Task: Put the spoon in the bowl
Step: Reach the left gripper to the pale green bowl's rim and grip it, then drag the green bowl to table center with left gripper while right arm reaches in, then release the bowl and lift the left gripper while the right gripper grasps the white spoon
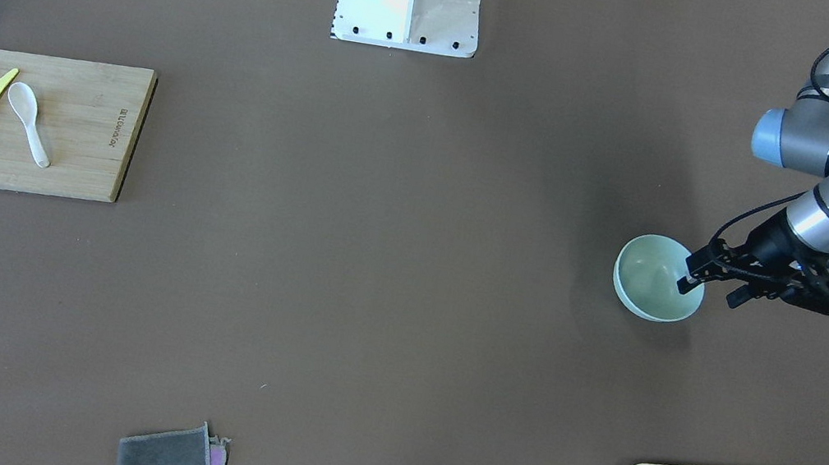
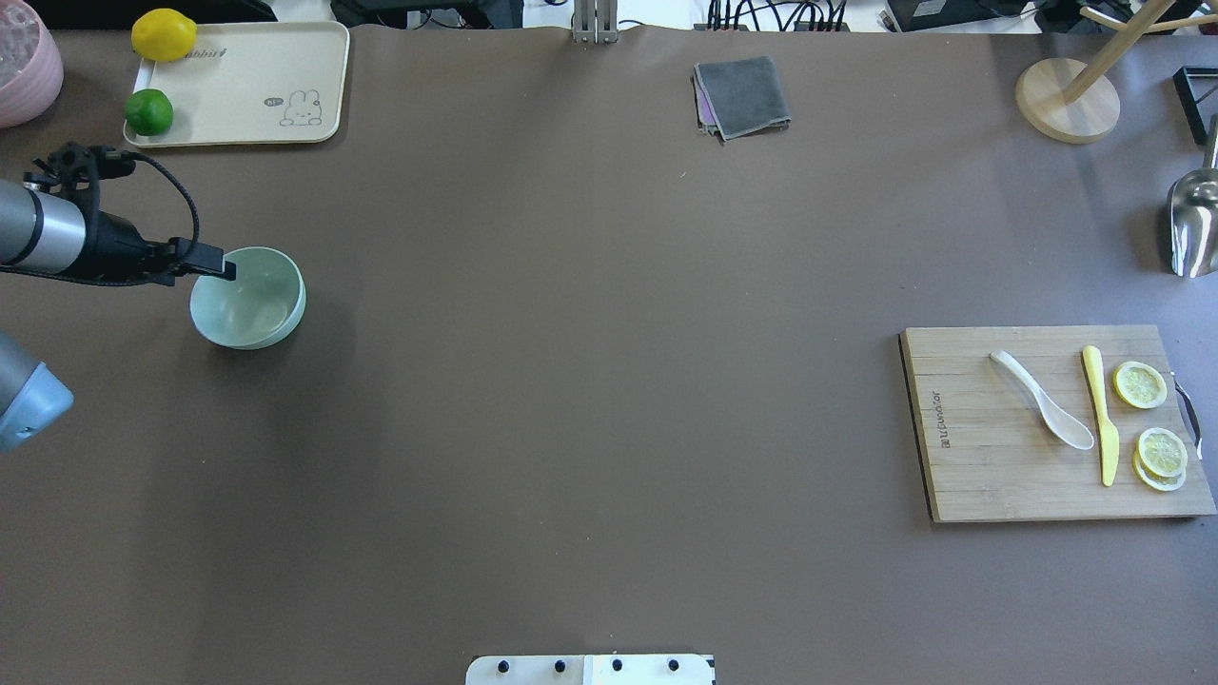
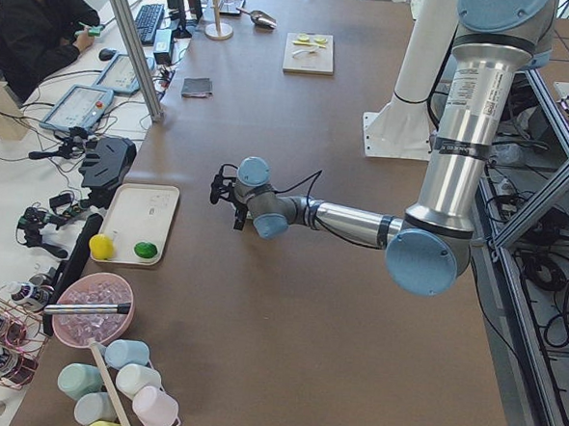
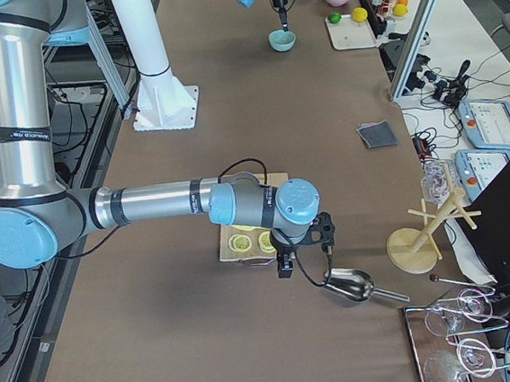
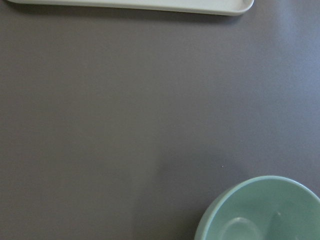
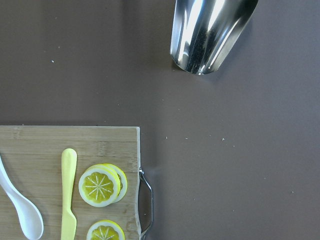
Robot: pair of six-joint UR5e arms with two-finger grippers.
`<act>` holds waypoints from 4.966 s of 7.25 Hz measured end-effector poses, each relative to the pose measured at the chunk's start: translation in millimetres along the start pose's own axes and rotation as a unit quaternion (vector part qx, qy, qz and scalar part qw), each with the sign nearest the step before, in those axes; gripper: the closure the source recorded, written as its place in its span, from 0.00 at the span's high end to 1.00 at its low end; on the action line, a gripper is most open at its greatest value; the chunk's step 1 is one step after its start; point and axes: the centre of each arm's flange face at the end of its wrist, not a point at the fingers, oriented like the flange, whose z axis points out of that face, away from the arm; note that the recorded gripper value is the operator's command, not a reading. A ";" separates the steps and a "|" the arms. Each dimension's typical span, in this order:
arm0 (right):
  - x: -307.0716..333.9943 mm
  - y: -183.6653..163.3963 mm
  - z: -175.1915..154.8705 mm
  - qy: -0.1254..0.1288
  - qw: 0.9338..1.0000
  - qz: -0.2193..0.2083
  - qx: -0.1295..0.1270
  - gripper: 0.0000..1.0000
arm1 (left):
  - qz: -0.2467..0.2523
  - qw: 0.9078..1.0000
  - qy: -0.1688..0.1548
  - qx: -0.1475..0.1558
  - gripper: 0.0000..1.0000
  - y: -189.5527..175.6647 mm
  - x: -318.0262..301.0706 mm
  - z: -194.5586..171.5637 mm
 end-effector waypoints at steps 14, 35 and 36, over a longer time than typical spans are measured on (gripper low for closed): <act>-8.7 -1.0 -3.1 -0.023 1.000 -0.006 0.007 1.00 | -0.160 0.987 0.015 -0.022 0.00 -10.3 298.0 28.1; -264.7 6.0 194.3 0.045 0.975 -0.217 -0.012 0.55 | -0.104 0.994 -0.023 0.015 0.98 9.6 387.7 -8.1; -261.9 5.3 198.2 0.047 0.976 -0.214 -0.016 0.13 | -0.105 0.994 -0.023 0.016 0.98 8.5 387.0 -8.5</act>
